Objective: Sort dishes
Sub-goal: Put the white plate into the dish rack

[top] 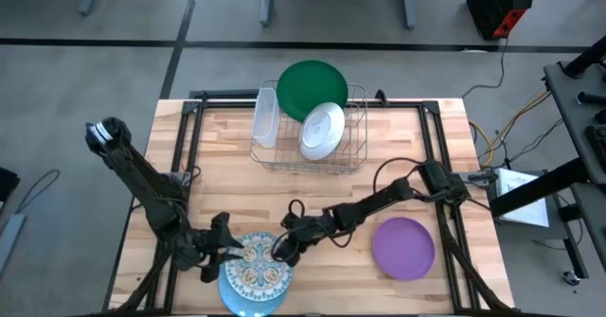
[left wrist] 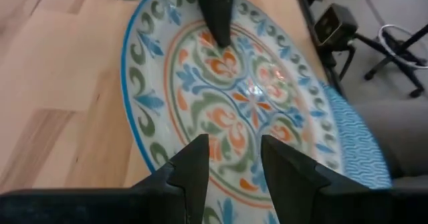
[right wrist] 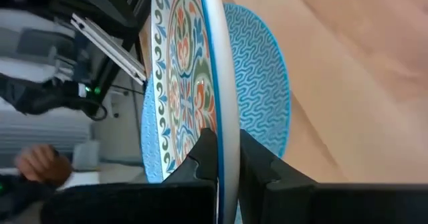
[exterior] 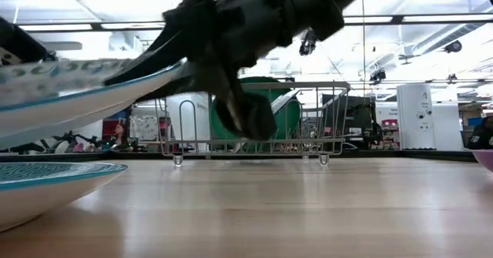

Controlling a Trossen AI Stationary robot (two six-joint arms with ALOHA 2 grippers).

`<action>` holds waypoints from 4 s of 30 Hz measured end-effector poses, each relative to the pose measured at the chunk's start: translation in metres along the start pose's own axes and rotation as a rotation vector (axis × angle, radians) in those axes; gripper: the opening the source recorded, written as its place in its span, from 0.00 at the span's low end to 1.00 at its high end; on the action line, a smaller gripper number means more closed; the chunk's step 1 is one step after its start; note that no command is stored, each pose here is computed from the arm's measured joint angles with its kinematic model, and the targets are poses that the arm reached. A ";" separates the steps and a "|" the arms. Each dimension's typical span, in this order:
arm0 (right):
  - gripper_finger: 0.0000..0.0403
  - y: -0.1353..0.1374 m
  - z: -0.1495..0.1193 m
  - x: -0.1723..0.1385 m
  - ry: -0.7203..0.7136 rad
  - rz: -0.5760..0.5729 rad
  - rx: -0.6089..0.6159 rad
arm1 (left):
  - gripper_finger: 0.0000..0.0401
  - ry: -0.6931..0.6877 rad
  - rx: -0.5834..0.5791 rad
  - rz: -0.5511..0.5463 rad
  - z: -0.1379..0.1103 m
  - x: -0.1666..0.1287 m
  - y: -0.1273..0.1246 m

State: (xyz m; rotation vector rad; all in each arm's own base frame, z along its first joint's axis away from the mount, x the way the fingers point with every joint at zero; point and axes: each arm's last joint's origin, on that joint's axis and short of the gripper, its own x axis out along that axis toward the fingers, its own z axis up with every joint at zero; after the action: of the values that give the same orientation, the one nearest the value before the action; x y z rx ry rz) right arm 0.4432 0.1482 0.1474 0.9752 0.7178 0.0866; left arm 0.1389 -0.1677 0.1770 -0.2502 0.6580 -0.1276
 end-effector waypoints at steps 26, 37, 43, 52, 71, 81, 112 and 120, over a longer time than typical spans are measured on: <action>0.02 0.063 0.116 -0.329 -0.383 -0.403 -1.057 | 0.32 -0.091 0.221 0.252 0.017 -0.006 0.035; 0.02 0.040 0.139 -0.375 -0.490 -0.656 -1.092 | 0.29 0.073 0.361 -0.108 0.022 0.015 0.049; 0.02 0.035 0.142 -0.375 -0.474 -0.668 -1.076 | 0.28 0.138 0.328 -0.179 0.021 0.020 0.047; 0.02 0.034 0.141 -0.374 -0.460 -0.673 -1.090 | 0.02 0.226 0.172 -0.137 0.008 0.042 0.047; 0.02 0.030 0.137 -0.373 -0.360 -0.720 -1.192 | 0.00 0.321 0.038 -0.078 -0.011 0.077 0.057; 0.02 0.030 0.137 -0.374 -0.239 -0.816 -1.531 | 0.00 0.310 0.043 0.055 -0.004 0.068 0.073; 0.02 0.012 0.099 -0.395 0.500 -0.889 -2.100 | 0.00 -0.102 0.171 0.492 0.039 -0.005 0.089; 0.02 0.016 0.095 -0.393 0.486 -0.661 -2.353 | 0.00 -0.252 0.311 0.678 0.082 -0.029 0.085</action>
State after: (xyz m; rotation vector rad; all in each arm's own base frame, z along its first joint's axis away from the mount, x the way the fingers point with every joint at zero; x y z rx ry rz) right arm 0.2003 -0.0590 0.3965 -1.5657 0.7776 0.4435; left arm 0.1701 -0.0651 0.2341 0.2599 0.4348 0.4442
